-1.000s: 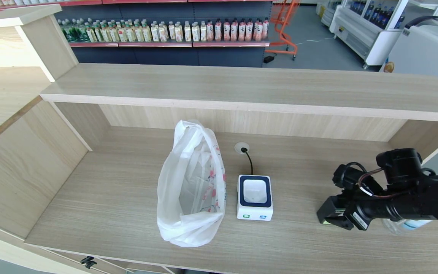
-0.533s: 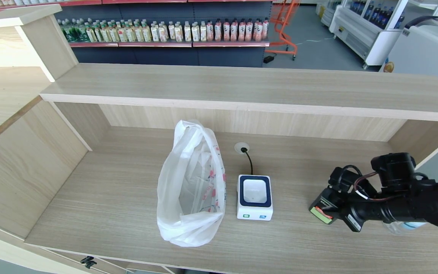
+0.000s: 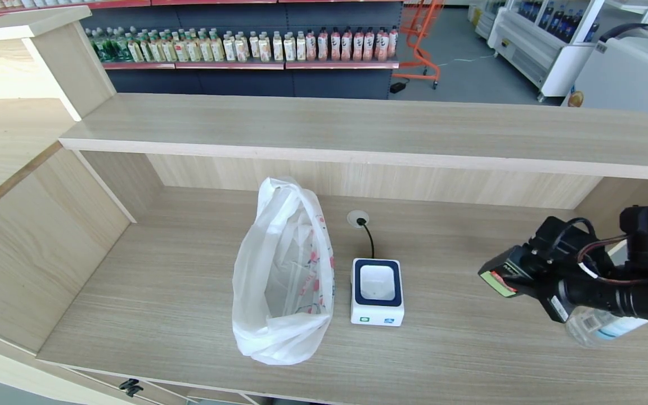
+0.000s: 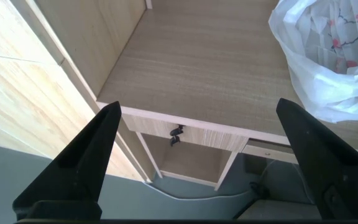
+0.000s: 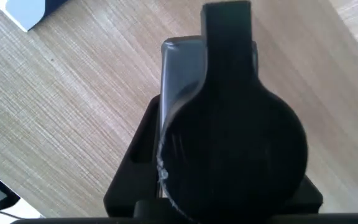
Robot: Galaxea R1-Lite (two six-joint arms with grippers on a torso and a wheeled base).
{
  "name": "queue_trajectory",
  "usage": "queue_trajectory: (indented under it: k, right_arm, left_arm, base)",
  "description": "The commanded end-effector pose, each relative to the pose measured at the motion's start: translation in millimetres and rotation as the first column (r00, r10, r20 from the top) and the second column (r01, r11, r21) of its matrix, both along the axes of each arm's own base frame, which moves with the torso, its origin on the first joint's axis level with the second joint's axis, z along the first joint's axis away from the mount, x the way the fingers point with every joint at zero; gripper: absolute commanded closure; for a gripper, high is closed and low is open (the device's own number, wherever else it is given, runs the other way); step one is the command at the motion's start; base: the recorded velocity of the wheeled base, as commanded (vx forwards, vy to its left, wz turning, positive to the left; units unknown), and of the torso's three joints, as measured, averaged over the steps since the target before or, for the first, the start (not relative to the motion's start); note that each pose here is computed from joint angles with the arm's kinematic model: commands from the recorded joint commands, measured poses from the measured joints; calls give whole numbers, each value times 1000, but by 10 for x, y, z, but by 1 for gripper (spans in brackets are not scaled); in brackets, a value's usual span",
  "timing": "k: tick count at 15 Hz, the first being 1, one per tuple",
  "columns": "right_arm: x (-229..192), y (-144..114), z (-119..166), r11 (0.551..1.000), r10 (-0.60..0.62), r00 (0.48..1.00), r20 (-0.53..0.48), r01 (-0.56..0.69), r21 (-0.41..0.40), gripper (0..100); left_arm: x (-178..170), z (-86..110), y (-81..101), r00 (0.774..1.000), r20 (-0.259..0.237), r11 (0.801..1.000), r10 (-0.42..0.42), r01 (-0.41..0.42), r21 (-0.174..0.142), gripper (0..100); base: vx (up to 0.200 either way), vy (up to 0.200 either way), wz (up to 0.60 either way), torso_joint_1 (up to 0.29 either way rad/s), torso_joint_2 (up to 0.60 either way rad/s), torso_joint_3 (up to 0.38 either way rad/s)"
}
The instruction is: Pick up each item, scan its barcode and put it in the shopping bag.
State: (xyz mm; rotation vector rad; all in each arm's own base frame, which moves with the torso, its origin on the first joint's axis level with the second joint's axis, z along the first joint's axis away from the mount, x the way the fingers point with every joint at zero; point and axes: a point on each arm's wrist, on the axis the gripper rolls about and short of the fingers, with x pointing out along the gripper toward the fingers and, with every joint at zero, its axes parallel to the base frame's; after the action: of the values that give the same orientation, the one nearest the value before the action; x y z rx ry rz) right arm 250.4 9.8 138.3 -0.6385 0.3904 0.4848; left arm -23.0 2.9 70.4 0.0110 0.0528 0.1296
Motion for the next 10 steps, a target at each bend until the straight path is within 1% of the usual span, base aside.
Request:
queue_trajectory:
  k: [1,2,3,4,5,6,7,8,9,10]
  right_arm:
    - [-606,-80,257,993,43,968,246,-15,-115,100]
    - [-589,-141,292,966,165,932,324,-87,-242,100]
    - [-562,-162,255,920,341,866,367,-229,-317,100]
    - [-553,-169,213,886,431,823,370,-308,-347,100]
    - [-570,-185,137,692,695,611,379,-425,-584,100]
    - [-590,-168,160,540,819,440,368,-375,-753,100]
    - [-628,-125,162,404,908,243,341,-299,-864,100]
    - [-677,-33,155,318,948,75,309,-237,-918,100]
    - [-678,6,140,304,952,48,302,-244,-921,100]
    - [-690,109,76,248,965,-17,260,-245,-937,100]
  left_arm:
    - [0,0,0,1000,0,1000,1,-1,0,0]
    - [0,0,0,1000,0,1000,1,-1,0,0]
    - [0,0,0,1000,0,1000,1,-1,0,0]
    - [0,0,0,1000,0,1000,1,-1,0,0]
    - [0,0,0,1000,0,1000,1,-1,0,0]
    - [0,0,0,1000,0,1000,1,-1,0,0]
    - [0,0,0,1000,0,1000,1,-1,0,0]
    - [0,0,0,1000,0,1000,1,-1,0,0]
    - [0,0,0,1000,0,1000,1,-1,0,0]
    - [0,0,0,1000,0,1000,1,-1,0,0]
  base:
    - [0,0,0,0,0,0]
    - [0,0,0,0,0,0]
    - [0,0,0,0,0,0]
    - [0,0,0,0,0,0]
    - [0,0,0,0,0,0]
    - [0,0,0,0,0,0]
    - [0,0,0,0,0,0]
    - [0,0,0,0,0,0]
    - [0,0,0,0,0,0]
    - [0,0,0,0,0,0]
